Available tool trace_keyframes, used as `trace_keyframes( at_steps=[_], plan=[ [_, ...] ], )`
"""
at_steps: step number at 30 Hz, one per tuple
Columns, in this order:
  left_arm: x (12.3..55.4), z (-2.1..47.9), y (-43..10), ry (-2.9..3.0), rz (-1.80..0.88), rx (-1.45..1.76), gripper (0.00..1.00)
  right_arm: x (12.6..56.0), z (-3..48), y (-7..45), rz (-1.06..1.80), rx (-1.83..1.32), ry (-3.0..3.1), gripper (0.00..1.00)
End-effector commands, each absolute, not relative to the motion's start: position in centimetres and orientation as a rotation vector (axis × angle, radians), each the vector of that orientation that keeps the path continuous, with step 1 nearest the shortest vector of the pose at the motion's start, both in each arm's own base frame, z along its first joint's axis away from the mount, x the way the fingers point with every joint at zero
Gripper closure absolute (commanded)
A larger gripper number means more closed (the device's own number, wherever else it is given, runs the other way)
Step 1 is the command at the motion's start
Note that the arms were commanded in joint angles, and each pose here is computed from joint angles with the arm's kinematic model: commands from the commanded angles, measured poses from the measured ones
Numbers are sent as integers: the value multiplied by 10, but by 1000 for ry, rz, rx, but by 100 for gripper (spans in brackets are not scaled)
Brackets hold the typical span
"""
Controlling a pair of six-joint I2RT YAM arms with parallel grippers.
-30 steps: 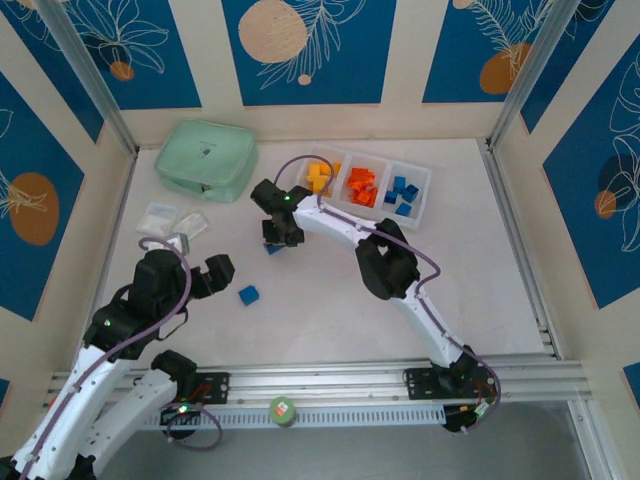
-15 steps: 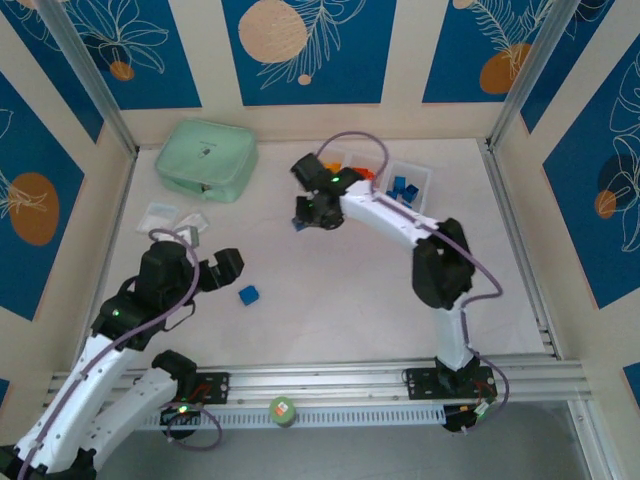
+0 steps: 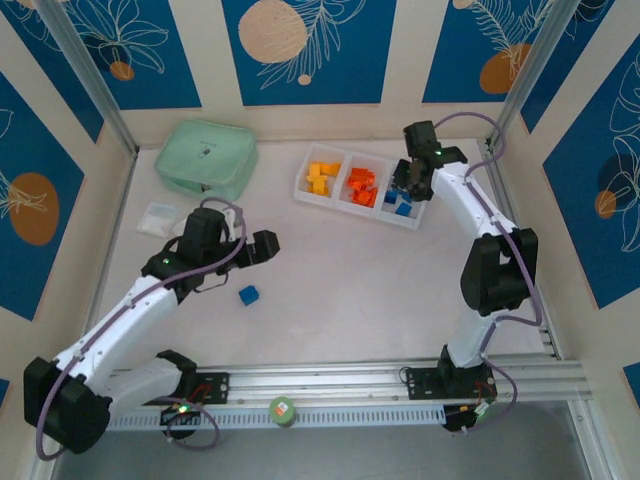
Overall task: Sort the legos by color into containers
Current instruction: Place the lego in the container, then pick up the lego from the bottom-center of the table.
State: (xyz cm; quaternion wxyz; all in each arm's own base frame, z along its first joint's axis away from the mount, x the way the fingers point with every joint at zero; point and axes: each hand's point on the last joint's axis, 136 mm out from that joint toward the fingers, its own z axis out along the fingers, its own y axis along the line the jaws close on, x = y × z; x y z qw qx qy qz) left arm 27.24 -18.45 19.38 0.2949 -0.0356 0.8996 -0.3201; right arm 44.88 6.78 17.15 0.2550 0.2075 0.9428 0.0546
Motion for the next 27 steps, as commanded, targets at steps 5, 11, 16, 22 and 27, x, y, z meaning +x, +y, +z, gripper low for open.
trace_keyframes(
  at_steps=[5,11,16,22,27],
  plan=[
    [289,223,-215,2301,-957,27,1,492,140,49,54,556,2575,51],
    [287,222,-211,2307,-928,35,1,505,150,58,57,521,2575,37],
    [282,227,-198,2300,-862,23,1,483,169,102,155,405,2583,33],
    [262,226,-175,2320,-783,-17,1,433,174,190,334,197,2671,29],
    [237,221,-151,2342,-724,-88,1,391,160,270,428,-7,2737,26]
  ],
)
